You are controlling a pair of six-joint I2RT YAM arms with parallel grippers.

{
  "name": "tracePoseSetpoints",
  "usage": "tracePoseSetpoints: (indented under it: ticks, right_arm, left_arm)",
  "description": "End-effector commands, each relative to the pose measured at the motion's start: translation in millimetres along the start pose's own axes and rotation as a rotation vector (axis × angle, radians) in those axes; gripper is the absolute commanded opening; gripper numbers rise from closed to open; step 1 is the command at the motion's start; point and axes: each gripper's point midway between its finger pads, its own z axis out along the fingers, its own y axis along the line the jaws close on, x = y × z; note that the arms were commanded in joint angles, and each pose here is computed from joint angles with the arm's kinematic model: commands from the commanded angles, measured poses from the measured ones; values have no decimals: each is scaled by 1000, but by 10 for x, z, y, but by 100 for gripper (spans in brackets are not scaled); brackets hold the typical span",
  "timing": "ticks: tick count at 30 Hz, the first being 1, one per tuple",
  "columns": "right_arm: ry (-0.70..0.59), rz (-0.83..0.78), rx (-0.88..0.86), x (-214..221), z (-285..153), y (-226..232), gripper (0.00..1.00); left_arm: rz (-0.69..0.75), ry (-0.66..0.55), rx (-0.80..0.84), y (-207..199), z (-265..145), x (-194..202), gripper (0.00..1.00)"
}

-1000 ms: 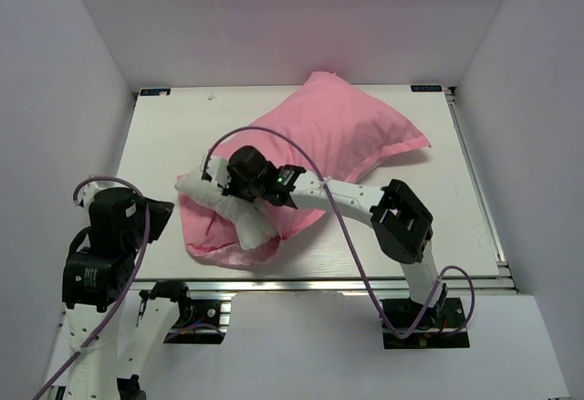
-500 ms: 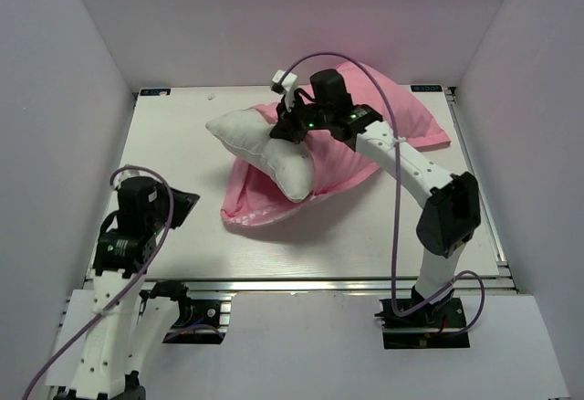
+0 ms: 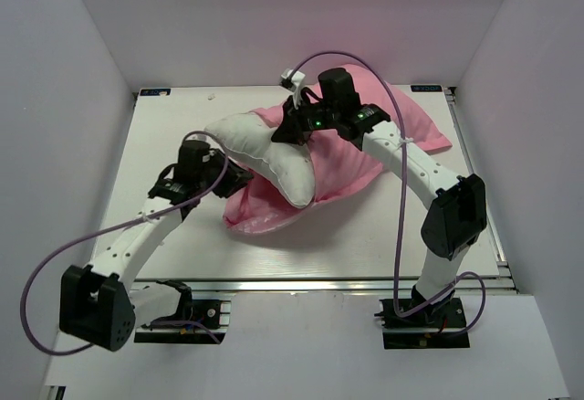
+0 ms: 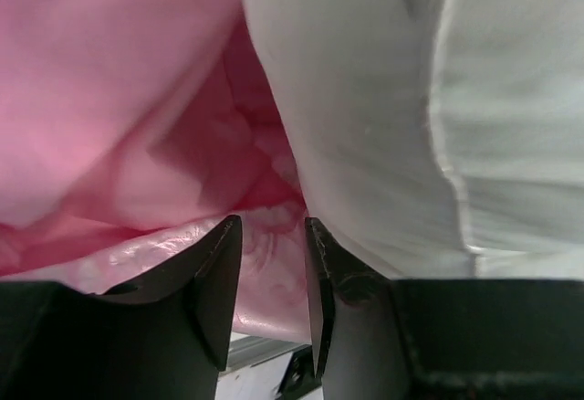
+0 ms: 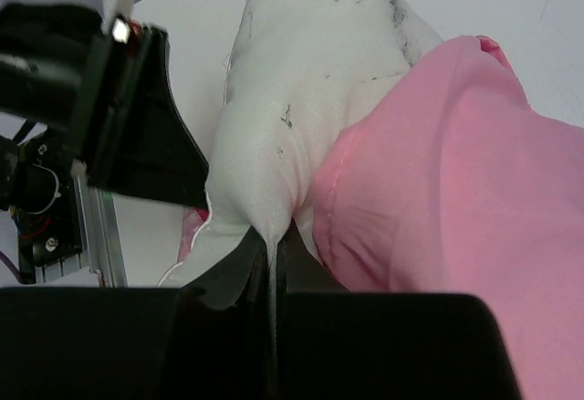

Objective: Put the pillow into the pillowcase

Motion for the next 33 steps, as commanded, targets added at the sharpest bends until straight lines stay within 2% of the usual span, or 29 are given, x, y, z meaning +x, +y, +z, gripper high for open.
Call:
tracePoseSetpoints:
  ticks: [1, 7, 12, 18, 25, 33]
  right_arm:
    - [-82, -3, 2, -237, -23, -68, 0]
    - [-90, 21, -5, -299, -56, -86, 0]
    - [-90, 51, -10, -279, -66, -83, 0]
    - [-111, 63, -8, -363, -111, -98, 0]
    - [-113, 72, -19, -377, -147, -80, 0]
    - [-115, 84, -18, -370, -152, -88, 0]
  left_arm:
    - [42, -6, 9, -118, 77, 83, 44]
    - [59, -9, -51, 128, 289, 206, 46]
    - [91, -14, -58, 157, 496, 196, 46]
    - [126, -38, -185, 377, 700, 176, 46]
    - [170, -95, -264, 481, 770, 67, 47]
    - [254, -144, -285, 409, 712, -31, 48]
